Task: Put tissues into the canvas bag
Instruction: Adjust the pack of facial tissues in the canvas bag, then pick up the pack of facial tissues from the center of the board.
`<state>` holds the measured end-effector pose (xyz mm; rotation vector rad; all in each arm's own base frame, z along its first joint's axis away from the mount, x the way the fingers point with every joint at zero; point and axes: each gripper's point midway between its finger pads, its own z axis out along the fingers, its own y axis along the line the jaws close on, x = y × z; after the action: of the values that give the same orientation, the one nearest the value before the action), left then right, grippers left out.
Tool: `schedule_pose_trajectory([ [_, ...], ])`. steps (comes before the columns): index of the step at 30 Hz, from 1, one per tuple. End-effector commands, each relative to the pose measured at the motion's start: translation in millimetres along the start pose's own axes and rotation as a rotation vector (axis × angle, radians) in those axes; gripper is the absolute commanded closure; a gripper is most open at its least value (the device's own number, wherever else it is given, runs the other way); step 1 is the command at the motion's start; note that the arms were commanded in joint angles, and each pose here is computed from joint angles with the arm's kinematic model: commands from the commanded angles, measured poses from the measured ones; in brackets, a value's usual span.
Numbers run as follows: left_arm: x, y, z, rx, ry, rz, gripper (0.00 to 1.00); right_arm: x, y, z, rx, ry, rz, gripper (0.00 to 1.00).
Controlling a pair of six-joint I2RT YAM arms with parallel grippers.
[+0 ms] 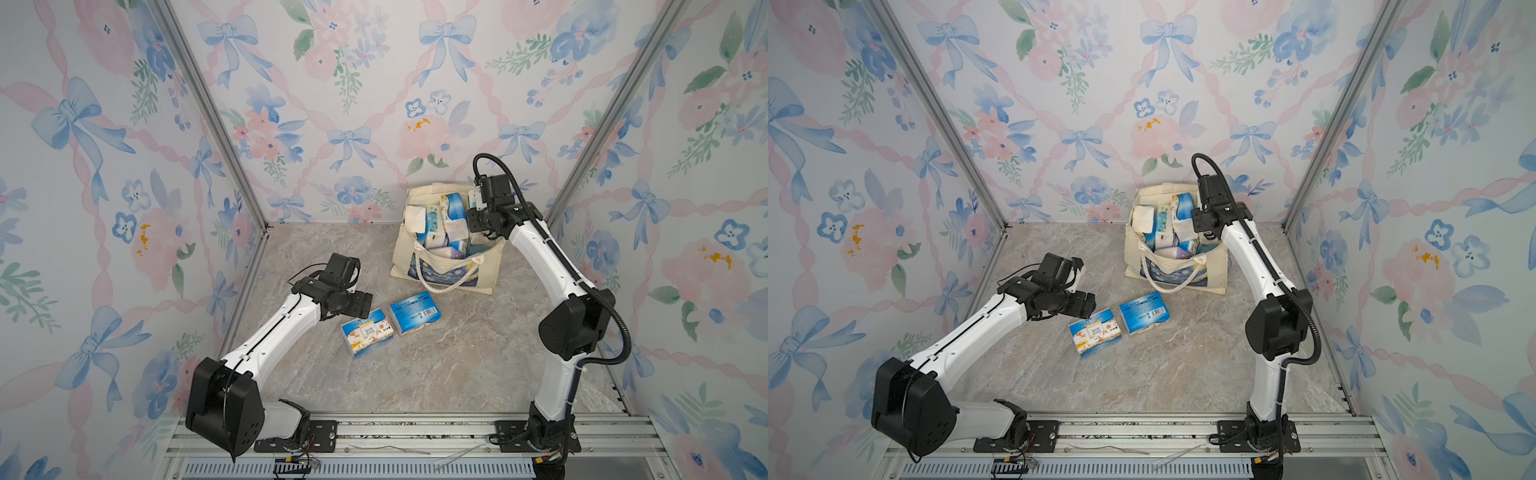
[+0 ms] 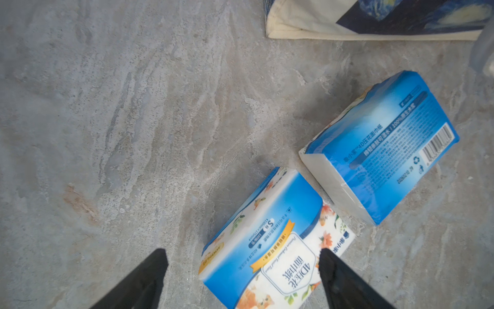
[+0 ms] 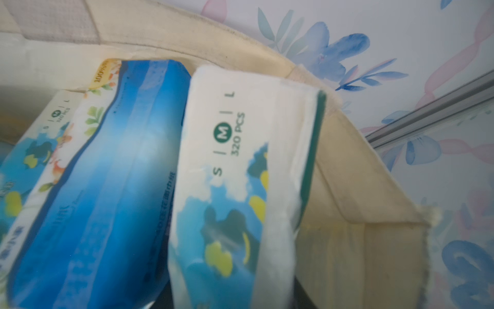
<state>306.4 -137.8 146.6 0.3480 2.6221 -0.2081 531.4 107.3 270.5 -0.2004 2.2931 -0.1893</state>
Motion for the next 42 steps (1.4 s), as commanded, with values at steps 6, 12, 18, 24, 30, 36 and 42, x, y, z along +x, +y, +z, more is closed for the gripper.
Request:
schedule_pose_trajectory([
  [6,23,-13,11,0.020,0.099,0.080,0.09,-1,-6,-16,-0.041,-0.015,0.014,0.24],
  [12,25,-15,18,0.004,0.123,0.091,0.12,-30,-12,-84,-0.122,-0.250,0.094,0.12],
  [18,8,-11,19,-0.041,0.096,0.052,0.21,-25,-11,-161,-0.253,-0.397,0.164,0.12],
  [24,4,19,20,-0.116,0.088,-0.081,0.31,30,51,-203,-0.627,-0.313,0.228,0.13],
  [30,13,57,23,-0.210,0.107,-0.168,0.32,104,131,-242,-0.882,-0.188,0.178,0.11],
  [36,37,58,46,-0.216,0.206,-0.164,0.32,187,191,-234,-1.003,0.061,0.224,0.10],
  [42,61,56,54,-0.223,0.272,-0.156,0.32,242,238,-214,-1.037,0.230,0.269,0.09],
])
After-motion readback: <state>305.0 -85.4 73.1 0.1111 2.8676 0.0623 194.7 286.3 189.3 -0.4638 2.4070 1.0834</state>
